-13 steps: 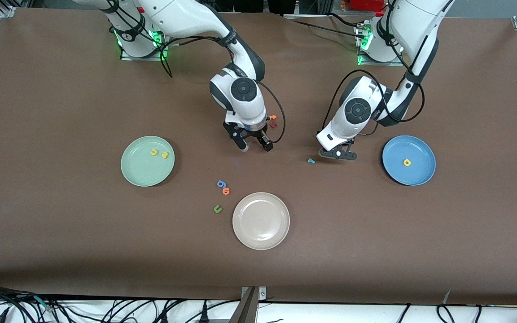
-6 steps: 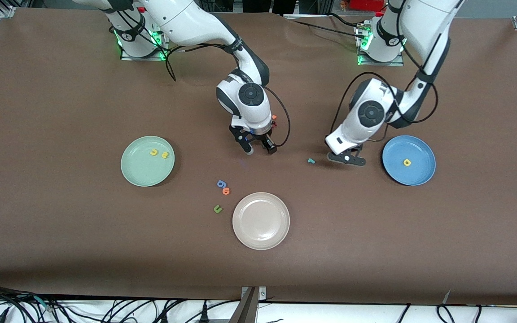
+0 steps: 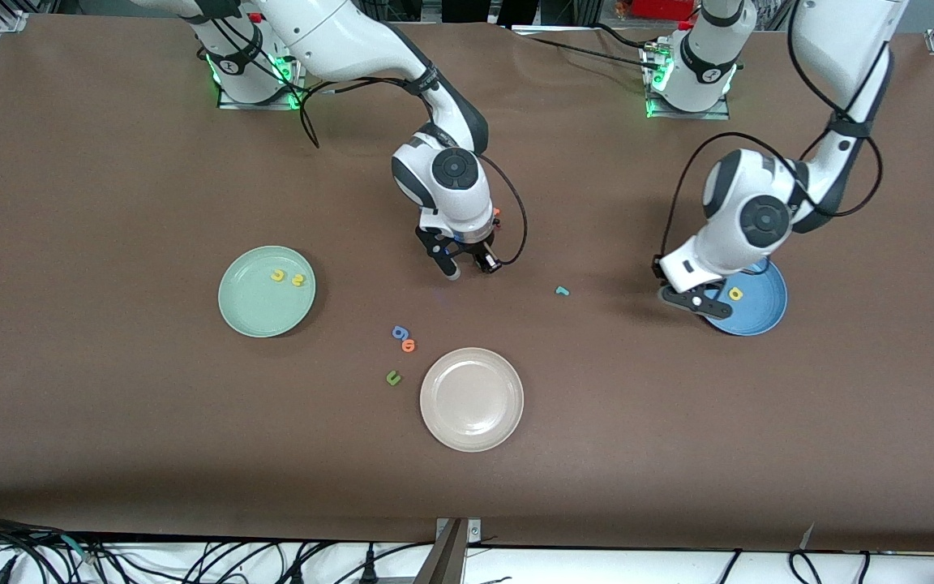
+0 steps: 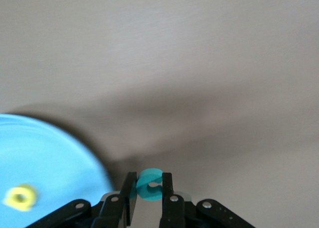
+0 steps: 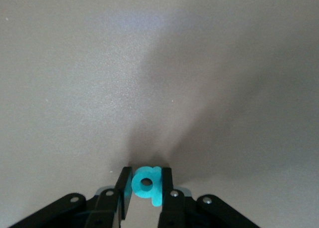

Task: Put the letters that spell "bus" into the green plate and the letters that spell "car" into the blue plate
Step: 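Drop the c in the blue plate while the right gripper drops 9 on green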

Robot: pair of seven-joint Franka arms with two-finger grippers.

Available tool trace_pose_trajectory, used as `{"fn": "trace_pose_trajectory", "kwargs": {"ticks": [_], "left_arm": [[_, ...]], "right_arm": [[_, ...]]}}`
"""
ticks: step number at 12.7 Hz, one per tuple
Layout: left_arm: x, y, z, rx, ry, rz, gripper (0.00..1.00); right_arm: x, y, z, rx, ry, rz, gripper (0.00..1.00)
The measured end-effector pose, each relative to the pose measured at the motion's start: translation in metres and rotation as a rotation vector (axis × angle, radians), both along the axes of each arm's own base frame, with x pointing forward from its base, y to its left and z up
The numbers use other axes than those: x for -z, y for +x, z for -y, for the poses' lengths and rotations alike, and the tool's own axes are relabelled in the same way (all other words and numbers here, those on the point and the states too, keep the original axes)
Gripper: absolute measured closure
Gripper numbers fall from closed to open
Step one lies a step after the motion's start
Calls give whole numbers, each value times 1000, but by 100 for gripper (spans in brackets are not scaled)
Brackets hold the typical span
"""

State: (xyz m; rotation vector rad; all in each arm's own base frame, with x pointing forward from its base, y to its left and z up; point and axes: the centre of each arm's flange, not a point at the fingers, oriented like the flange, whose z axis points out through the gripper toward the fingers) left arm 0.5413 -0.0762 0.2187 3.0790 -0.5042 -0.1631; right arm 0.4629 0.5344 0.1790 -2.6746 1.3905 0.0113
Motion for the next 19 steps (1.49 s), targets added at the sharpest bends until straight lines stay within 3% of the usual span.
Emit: {"fn": "trace_pose_trajectory", "kwargs": {"ticks": [2, 7, 11, 14, 16, 19], "left_arm": [[3, 3, -41, 39, 6, -5, 76], [21, -1, -73, 49, 1, -36, 76], [33, -2, -71, 49, -2, -51, 62], [27, 4, -71, 46, -2, -34, 34], [11, 15, -67, 37, 1, -35, 33], [-21, 28, -34, -51, 15, -64, 32]], "right_arm": [[-5, 7, 8, -44, -59, -17, 72], [-75, 39, 51, -354, -218, -94, 72], [-105, 67, 117, -608, -372, -194, 72], [-114, 99, 186, -698, -412, -240, 72], [-114, 113, 246, -729, -424, -280, 72], [-95, 128, 332, -728, -418, -286, 72]]}}
